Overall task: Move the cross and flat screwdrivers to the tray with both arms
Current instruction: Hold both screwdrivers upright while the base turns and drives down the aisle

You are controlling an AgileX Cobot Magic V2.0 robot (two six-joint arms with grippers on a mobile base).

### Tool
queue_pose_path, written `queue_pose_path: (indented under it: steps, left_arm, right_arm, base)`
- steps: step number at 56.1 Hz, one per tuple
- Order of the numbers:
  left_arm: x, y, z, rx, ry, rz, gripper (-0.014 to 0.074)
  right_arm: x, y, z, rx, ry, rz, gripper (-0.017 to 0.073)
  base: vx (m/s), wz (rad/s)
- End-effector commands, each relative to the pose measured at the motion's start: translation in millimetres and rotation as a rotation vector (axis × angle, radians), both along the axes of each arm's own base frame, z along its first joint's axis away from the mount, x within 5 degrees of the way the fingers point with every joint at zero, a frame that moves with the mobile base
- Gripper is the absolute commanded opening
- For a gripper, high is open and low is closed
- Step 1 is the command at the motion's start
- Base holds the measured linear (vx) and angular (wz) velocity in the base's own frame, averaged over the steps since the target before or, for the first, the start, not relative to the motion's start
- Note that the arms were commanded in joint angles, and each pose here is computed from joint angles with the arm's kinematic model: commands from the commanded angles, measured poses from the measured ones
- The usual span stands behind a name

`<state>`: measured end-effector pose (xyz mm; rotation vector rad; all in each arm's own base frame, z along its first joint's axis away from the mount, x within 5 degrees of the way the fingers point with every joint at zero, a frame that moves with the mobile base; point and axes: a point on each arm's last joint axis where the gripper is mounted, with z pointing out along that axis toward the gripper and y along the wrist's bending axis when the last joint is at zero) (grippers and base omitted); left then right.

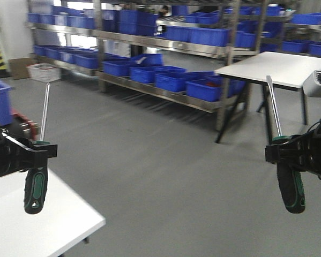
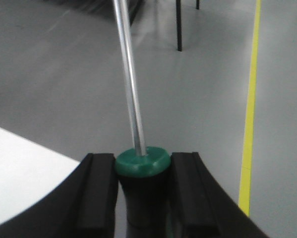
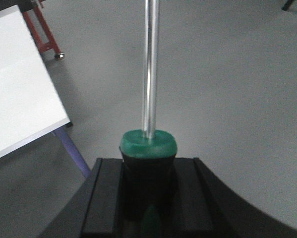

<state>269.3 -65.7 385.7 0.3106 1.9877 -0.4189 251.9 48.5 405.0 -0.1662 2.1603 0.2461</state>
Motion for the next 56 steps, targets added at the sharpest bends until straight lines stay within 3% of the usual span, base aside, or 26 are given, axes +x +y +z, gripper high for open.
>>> queue_pose_path:
  steps: [1,56]
  left_arm:
    - [-4.9,1.4,21.2,-0.049,-0.098,0.035,-0.0001]
    - [-4.9,1.5,21.2,-0.049,-0.097,0.036,-0.0001]
  right_arm:
    - [-4.1,-1.3,25.4,0.033,-0.143,-0.011,-0.0008]
    - [-4.1,-1.3,25.4,0.032,-0.143,-0.011,-0.0008]
  base:
    - [0.09,-0.6]
    - [0.22,-0.6]
